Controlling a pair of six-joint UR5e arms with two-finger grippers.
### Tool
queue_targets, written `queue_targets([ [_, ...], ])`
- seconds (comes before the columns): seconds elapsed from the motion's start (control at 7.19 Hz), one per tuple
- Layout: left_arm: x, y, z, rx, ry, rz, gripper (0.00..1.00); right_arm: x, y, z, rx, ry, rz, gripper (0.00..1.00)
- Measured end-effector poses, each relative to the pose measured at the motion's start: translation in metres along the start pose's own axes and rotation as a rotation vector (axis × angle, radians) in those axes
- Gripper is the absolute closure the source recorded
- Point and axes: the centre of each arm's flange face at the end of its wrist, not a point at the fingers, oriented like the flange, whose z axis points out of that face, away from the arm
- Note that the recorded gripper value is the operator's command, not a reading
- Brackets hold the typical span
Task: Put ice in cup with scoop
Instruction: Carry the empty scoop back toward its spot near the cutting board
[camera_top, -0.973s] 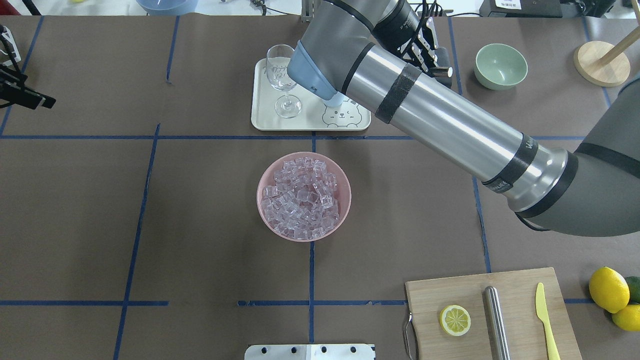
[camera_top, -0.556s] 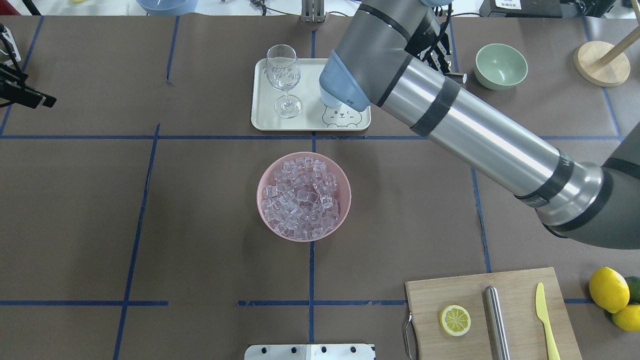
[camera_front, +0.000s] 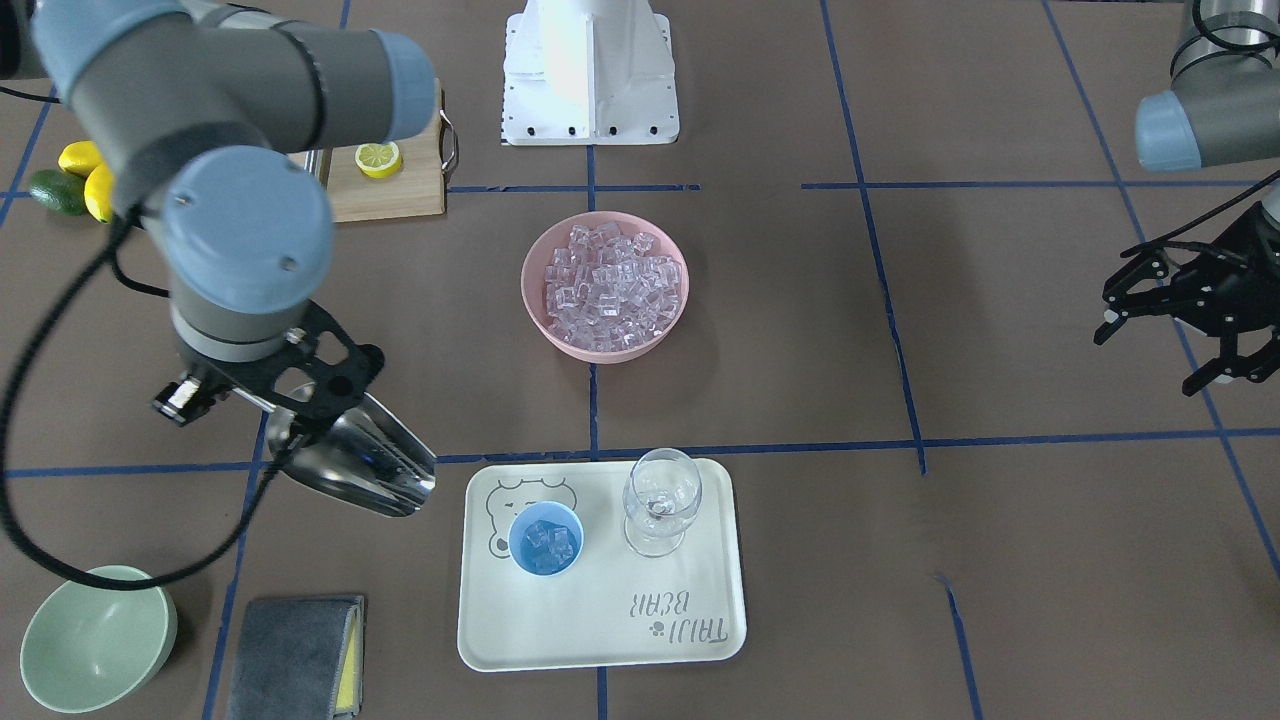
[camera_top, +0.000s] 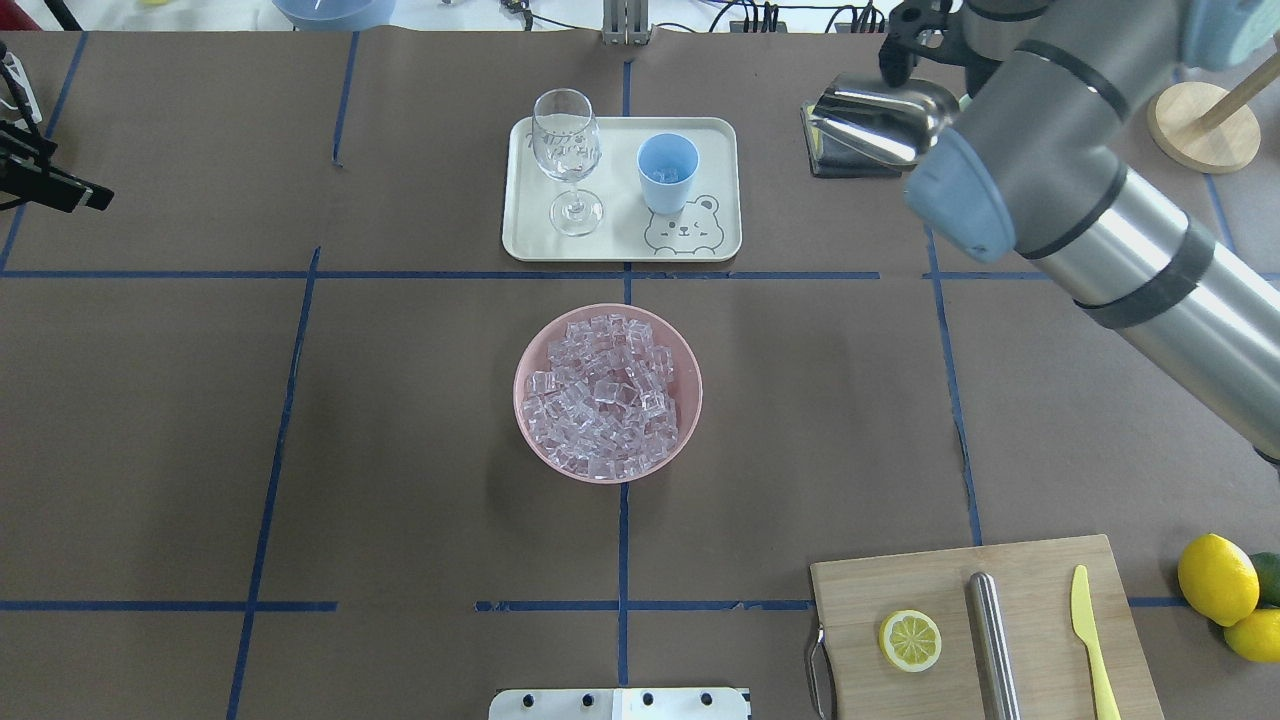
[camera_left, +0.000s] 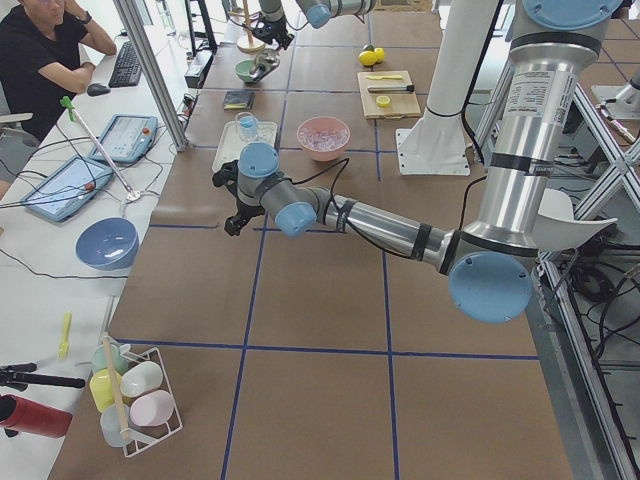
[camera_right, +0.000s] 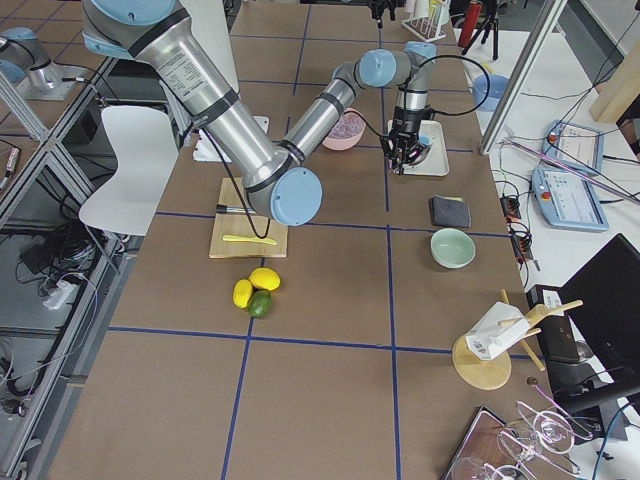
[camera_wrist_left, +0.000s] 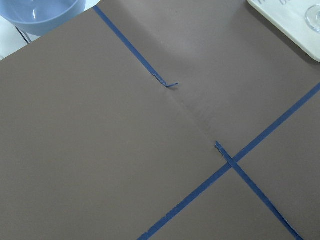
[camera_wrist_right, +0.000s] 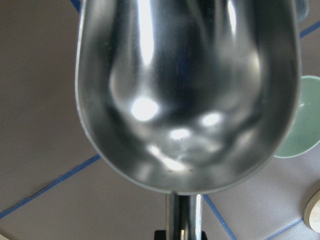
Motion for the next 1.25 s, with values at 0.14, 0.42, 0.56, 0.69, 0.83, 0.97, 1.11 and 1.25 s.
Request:
queue_targets([
  [0.14, 0.002, -0.002, -0.003, 0.006, 0.0, 0.005, 0.0, 0.004, 0.026, 0.004, 0.018, 0.008, 0.014, 1.0],
  [0.42, 0.008, -0.007, -0.008, 0.02, 0.0, 0.016, 0.0, 0.02, 0.079, 0.017, 0.033, -0.007, 0.07, 1.0],
  [0.56, 0.01, -0.011, -0.01, 0.025, 0.0, 0.019, 0.0, 0.03, 0.102, 0.029, 0.035, -0.052, 0.126, 1.0],
  [0.69, 0.012, -0.014, -0.011, 0.031, 0.0, 0.023, 0.0, 0.04, 0.127, 0.046, 0.033, -0.119, 0.207, 1.0],
  [0.83, 0.014, -0.018, -0.013, 0.037, -0.001, 0.027, 0.0, 0.045, 0.151, 0.064, 0.024, -0.175, 0.274, 1.0],
  [0.97, 0.015, -0.019, -0.014, 0.04, -0.003, 0.029, 0.0, 0.043, 0.172, 0.083, 0.01, -0.221, 0.326, 1.0],
  [1.11, 0.016, -0.021, -0.014, 0.043, -0.005, 0.031, 0.0, 0.033, 0.199, 0.107, 0.002, -0.271, 0.402, 1.0],
  [1.25, 0.016, -0.022, -0.015, 0.045, -0.005, 0.033, 0.0, 0.023, 0.222, 0.128, 0.015, -0.305, 0.5, 1.0],
])
